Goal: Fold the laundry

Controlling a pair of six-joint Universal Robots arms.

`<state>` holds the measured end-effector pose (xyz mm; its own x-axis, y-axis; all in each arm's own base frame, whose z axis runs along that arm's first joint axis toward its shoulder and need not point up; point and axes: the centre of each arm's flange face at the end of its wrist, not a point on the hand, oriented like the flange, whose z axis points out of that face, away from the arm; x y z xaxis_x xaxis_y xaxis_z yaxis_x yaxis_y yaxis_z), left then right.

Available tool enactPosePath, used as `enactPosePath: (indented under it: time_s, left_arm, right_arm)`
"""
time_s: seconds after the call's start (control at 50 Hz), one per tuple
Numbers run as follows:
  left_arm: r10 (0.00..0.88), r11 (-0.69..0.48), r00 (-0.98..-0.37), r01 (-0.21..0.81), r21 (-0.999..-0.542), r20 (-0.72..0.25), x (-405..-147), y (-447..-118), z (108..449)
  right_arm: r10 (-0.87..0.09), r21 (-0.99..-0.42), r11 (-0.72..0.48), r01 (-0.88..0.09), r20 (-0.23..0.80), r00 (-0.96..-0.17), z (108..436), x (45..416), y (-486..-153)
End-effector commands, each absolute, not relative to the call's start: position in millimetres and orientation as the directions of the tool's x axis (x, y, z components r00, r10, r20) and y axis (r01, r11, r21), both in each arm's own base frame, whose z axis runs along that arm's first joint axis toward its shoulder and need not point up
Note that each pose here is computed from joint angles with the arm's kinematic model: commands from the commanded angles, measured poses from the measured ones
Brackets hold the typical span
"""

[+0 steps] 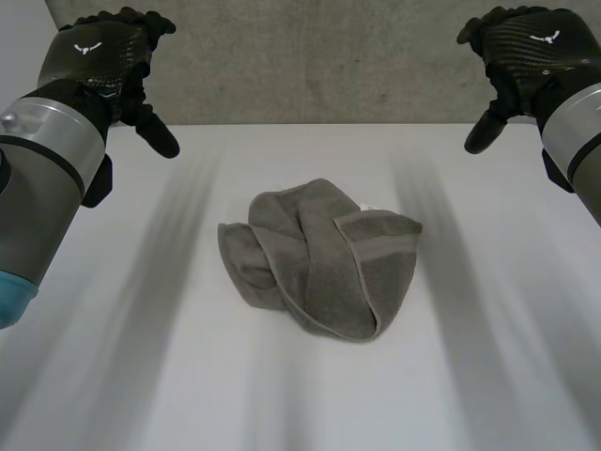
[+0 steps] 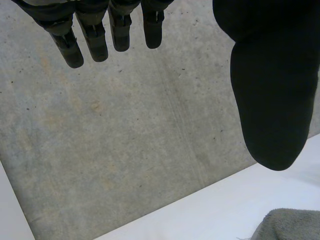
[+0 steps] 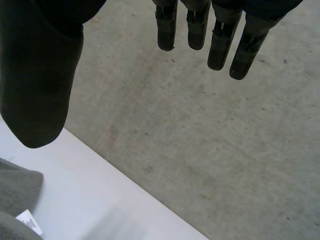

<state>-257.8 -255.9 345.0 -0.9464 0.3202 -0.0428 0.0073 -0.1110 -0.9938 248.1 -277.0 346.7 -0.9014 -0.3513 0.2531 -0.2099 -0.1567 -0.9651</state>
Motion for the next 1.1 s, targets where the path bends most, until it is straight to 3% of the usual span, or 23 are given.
enactPosePath:
  time_s: [0.02, 0.04, 0.06, 0.1, 0.22, 0.26, 0.32, 0.46, 0.58, 0.76, 0.98, 1.1]
  left_arm:
    - [0.343, -0.082, -0.938, 0.024, -0.996, -0.05, -260.1, -260.4, 332.0]
    - [0.356, -0.055, -0.933, 0.037, -0.998, -0.054, -261.6, -265.6, 321.6]
    - [0.37, -0.03, -0.927, 0.047, -0.998, -0.055, -263.3, -270.0, 311.3]
    - [0.372, -0.005, -0.927, 0.058, -0.998, -0.056, -261.5, -277.7, 300.2]
    - [0.403, 0.031, -0.914, 0.071, -0.997, -0.052, -265.0, -312.7, 254.5]
    - [0.413, 0.026, -0.909, 0.069, -0.997, -0.052, -269.1, -319.3, 242.8]
    - [0.411, 0.01, -0.91, 0.068, -0.998, -0.058, -274.1, -334.1, 219.9]
    - [0.429, 0.015, -0.897, 0.122, -0.992, -0.104, -282.2, -348.0, 173.5]
    - [0.458, 0.043, -0.87, 0.227, -0.973, -0.183, -285.1, -348.0, 136.0]
    - [0.479, 0.036, -0.839, 0.315, -0.949, -0.26, -288.5, -346.9, 104.1]
    - [0.489, 0.012, -0.83, 0.314, -0.949, -0.268, -296.1, -346.1, 105.4]
    - [0.497, -0.003, -0.825, 0.309, -0.951, -0.27, -301.7, -345.3, 107.5]
  right_arm:
    - [-0.531, -0.953, -0.161, -0.258, 0.304, -0.791, 329.4, 266.4, -271.8]
    - [-0.582, -0.937, -0.176, -0.3, 0.345, -0.737, 322.1, 272.2, -271.1]
    - [-0.582, -0.937, -0.176, -0.301, 0.346, -0.736, 322.0, 272.3, -271.1]
    - [-0.636, -0.887, -0.24, -0.395, 0.451, -0.626, 309.0, 283.1, -274.5]
    - [-0.639, -0.788, -0.322, -0.525, 0.59, -0.493, 284.4, 304.1, -289.6]
    - [-0.642, -0.727, -0.358, -0.585, 0.647, -0.411, 260.3, 323.1, -298.4]
    - [-0.633, -0.686, -0.378, -0.622, 0.682, -0.367, 238.8, 332.1, -312.2]
    - [-0.665, -0.675, -0.382, -0.631, 0.675, -0.32, 193.2, 348.6, -331.0]
    - [-0.673, -0.656, -0.375, -0.655, 0.679, -0.294, 152.9, 358.3, -345.1]
    - [-0.679, -0.638, -0.375, -0.672, 0.683, -0.27, 131.7, 360.6, -348.8]
    - [-0.675, -0.654, -0.369, -0.66, 0.677, -0.293, 145.3, 359.9, -347.8]
    - [-0.689, -0.716, -0.31, -0.626, 0.622, -0.371, 169.5, 351.2, -346.3]
